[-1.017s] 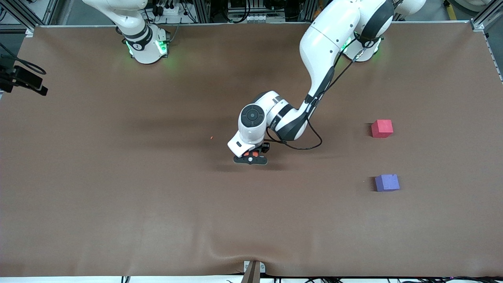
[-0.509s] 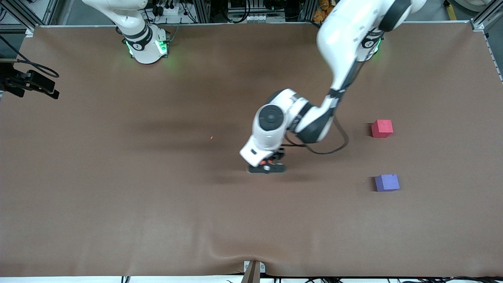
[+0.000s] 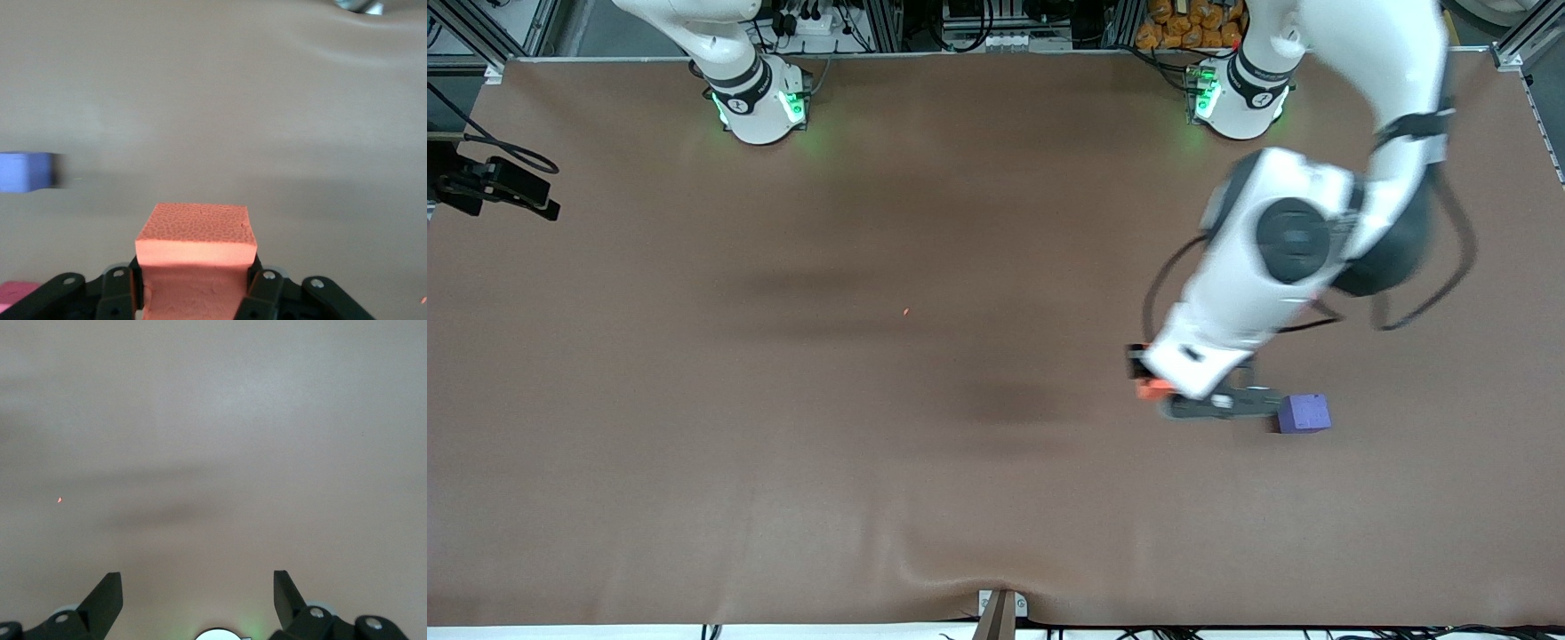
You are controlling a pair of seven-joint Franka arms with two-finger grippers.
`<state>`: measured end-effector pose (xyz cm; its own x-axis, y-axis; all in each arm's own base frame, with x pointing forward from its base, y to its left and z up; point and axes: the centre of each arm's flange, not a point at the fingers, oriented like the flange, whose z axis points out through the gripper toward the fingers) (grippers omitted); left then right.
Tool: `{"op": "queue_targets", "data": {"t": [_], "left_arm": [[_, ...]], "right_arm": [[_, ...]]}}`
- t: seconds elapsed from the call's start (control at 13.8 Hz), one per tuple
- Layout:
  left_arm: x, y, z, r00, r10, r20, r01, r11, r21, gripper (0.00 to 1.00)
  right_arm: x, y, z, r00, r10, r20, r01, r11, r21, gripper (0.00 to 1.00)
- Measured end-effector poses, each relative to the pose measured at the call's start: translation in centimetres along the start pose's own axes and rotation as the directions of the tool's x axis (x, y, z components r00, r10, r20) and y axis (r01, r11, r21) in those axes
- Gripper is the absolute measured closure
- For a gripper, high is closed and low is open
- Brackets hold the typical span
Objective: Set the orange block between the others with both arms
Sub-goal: 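Carry the orange cube with the left gripper between the pink and purple cubes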
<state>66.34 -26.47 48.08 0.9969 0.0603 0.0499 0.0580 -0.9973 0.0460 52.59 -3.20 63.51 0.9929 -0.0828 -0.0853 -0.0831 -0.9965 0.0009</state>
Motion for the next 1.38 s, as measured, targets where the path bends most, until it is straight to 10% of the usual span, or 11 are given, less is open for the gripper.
{"op": "queue_targets", "data": {"t": [0.87,1.38], "left_arm": [[0.4,-18.2,2.1,0.978,-0.053,0.201,0.040,0.997,0.066,0.46],[-2.6,-25.6,10.7,0.986,0.021,0.163,-0.030,0.998,0.053,0.46]], "right_arm": [[-0.1,-0.4,-0.2,1.000,-0.007,-0.006,0.007,1.000,0.001,0.00],[-0.1,-0.6,-0.2,1.000,-0.011,-0.009,0.011,1.000,0.002,0.00]]}}
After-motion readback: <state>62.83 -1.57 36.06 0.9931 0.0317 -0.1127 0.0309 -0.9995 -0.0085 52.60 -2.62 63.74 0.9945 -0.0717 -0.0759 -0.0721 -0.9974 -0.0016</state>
